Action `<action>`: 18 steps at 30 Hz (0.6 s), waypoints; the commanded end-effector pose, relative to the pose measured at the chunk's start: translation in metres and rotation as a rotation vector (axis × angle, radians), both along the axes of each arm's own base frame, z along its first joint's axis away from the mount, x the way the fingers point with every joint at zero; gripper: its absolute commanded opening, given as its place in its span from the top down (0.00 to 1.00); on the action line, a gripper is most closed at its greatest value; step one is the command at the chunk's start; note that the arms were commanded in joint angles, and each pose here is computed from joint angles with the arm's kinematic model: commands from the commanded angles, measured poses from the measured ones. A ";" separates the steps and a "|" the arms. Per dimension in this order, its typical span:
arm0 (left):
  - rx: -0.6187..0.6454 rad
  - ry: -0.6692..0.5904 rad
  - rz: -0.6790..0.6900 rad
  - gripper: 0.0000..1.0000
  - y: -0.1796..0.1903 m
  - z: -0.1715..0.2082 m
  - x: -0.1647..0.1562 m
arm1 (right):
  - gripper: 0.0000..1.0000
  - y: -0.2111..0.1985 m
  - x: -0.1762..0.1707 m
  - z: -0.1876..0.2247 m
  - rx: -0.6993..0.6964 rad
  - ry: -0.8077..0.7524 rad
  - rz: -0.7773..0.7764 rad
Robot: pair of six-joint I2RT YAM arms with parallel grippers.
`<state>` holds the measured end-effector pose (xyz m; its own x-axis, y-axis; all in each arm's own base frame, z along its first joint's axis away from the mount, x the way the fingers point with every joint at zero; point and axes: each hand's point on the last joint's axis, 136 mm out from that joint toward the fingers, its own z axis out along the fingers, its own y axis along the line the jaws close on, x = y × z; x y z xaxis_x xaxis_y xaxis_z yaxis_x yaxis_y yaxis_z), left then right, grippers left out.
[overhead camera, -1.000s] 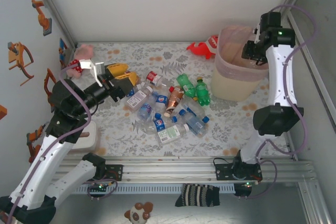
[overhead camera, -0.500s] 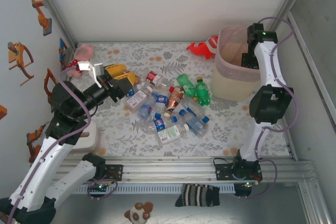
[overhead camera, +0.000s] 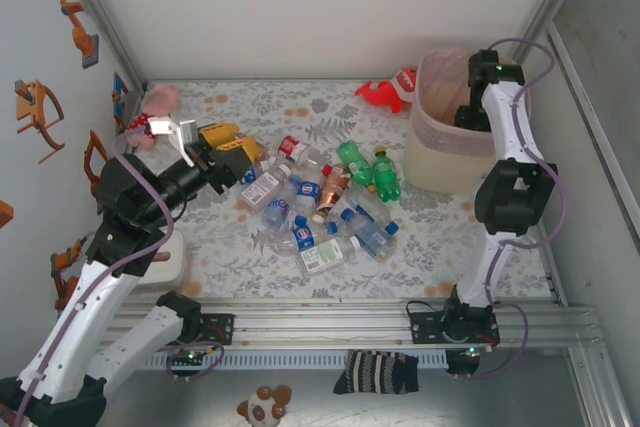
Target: Put the plastic bottles in the bin
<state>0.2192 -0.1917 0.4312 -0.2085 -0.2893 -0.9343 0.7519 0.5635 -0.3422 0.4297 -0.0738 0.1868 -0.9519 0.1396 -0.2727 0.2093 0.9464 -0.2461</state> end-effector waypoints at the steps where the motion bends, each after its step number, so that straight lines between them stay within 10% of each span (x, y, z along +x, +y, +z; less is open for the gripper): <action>1: 0.007 0.018 0.018 0.38 0.000 -0.004 0.005 | 0.26 -0.005 -0.013 0.042 -0.018 -0.081 -0.018; 18: 0.100 0.313 0.219 0.39 0.015 -0.067 0.047 | 0.31 0.038 -0.041 0.128 0.208 -0.345 0.044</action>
